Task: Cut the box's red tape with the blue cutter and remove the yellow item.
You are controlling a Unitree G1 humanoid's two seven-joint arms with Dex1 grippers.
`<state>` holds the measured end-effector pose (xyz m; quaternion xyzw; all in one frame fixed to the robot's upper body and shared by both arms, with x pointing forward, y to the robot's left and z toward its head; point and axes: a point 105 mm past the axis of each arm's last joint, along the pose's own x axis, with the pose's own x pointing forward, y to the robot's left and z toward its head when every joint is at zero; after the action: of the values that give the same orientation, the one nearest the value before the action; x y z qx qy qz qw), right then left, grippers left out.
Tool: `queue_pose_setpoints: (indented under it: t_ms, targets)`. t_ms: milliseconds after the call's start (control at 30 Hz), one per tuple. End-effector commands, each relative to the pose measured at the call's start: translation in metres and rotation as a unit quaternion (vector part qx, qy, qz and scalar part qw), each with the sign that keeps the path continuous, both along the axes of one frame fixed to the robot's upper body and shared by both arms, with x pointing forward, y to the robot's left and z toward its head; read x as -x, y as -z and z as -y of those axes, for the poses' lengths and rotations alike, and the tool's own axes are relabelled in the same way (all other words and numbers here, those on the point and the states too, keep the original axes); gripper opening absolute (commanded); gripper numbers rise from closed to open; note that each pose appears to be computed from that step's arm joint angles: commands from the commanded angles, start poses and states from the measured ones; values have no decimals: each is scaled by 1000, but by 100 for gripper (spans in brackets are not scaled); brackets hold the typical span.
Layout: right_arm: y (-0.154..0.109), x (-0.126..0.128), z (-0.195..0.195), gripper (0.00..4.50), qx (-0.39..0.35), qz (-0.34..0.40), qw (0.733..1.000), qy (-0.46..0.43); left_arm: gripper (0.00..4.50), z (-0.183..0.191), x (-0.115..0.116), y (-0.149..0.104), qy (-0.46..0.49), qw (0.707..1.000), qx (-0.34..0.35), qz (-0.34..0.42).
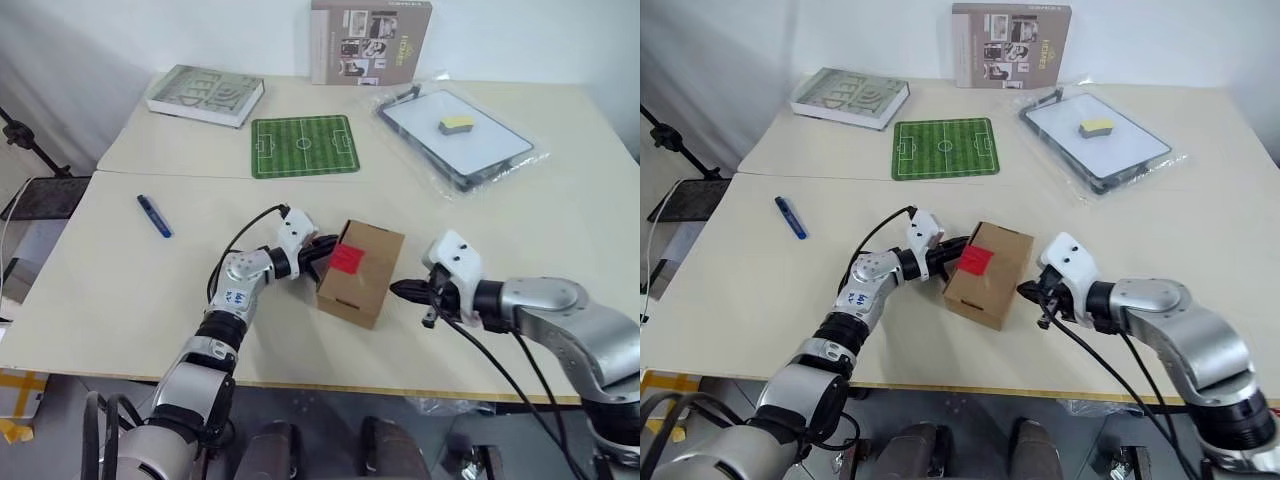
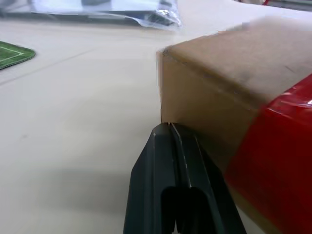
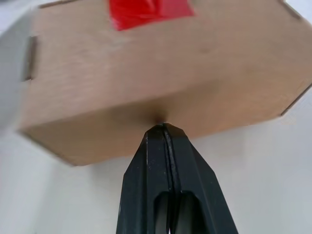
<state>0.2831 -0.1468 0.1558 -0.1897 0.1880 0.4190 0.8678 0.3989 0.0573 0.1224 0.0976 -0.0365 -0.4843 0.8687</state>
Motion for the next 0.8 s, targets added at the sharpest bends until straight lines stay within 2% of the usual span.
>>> queue_pose_setpoints:
  t_ms: [33, 200, 300, 433, 533, 667, 800]
  targets:
    - [-20, -5, 22, 0, 24, 41, 999, 17, 2, -36, 1, 0, -17, 1000, -17, -2]
    - [-28, -32, 46, 0, 35, 80, 995, 54, 2, -77, 35, 19, -12, 997, -48, -65]
    - [-30, -54, 54, 0, 40, 93, 993, 61, 2, -91, 75, 34, 4, 990, -56, -129]
    - [-39, -85, 52, 0, 32, 122, 991, 55, 2, -88, 122, 39, 31, 977, -41, -205]
    - [-45, -111, 39, 0, 10, 132, 990, 45, 2, -75, 149, 34, 52, 964, 0, -262]
    - [-46, -132, 15, 0, -13, 131, 991, 15, 2, -54, 164, 34, 70, 953, 21, -295]
    - [-38, -141, -8, 0, -32, 102, 994, -16, 2, -33, 157, 28, 62, 953, 61, -290]
